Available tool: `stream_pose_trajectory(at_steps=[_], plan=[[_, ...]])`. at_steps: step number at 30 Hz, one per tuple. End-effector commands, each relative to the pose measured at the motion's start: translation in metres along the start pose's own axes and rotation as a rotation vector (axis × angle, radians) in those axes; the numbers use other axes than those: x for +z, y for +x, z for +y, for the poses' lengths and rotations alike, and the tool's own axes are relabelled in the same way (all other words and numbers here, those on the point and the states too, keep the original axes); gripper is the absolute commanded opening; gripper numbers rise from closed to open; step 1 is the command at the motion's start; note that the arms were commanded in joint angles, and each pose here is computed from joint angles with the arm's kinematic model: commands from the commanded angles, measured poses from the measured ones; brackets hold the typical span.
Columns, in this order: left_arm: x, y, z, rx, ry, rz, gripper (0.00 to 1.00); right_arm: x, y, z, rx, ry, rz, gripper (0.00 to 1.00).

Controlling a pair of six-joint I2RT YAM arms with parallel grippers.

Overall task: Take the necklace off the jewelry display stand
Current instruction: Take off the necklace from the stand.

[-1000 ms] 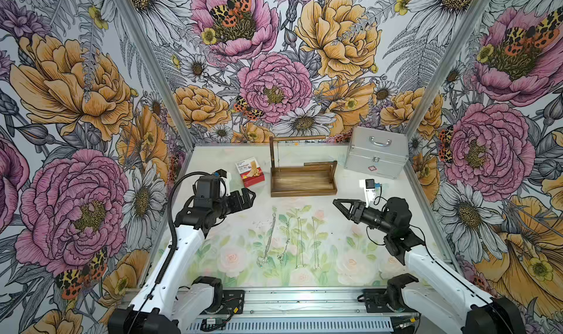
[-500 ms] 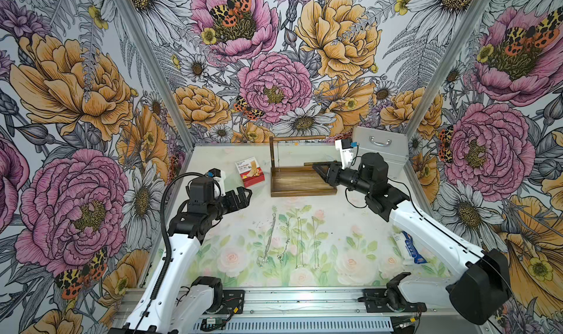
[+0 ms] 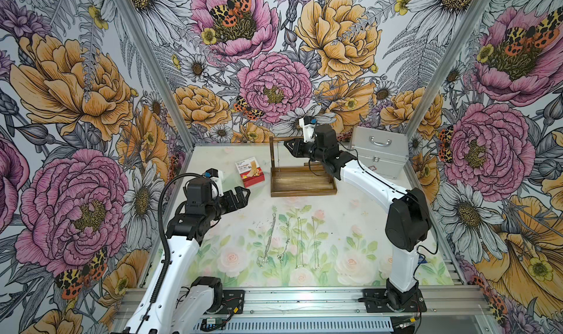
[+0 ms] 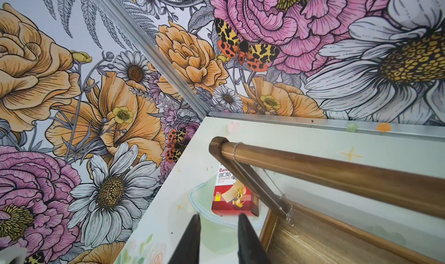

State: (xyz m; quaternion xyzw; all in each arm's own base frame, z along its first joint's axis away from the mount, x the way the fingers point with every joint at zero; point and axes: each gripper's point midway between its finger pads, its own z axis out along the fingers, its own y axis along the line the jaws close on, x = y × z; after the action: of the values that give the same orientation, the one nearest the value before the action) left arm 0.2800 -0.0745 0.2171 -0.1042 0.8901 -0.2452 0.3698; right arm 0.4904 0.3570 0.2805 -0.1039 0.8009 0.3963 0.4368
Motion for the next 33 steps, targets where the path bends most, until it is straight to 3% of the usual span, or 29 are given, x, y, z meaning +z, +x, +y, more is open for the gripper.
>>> stream_pose_trajectory(at_steps=[1,15,33], plan=[[-0.002,-0.002,-0.002,-0.012,0.028,-0.01,0.99,0.012,-0.004,0.006,-0.052,0.0,0.001,0.28],[0.001,0.0,-0.006,-0.018,0.059,0.015,0.99,0.051,0.008,-0.008,-0.096,0.017,0.028,0.28],[0.003,0.003,-0.009,-0.015,0.071,0.032,0.99,0.059,0.009,-0.018,-0.12,0.057,0.027,0.26]])
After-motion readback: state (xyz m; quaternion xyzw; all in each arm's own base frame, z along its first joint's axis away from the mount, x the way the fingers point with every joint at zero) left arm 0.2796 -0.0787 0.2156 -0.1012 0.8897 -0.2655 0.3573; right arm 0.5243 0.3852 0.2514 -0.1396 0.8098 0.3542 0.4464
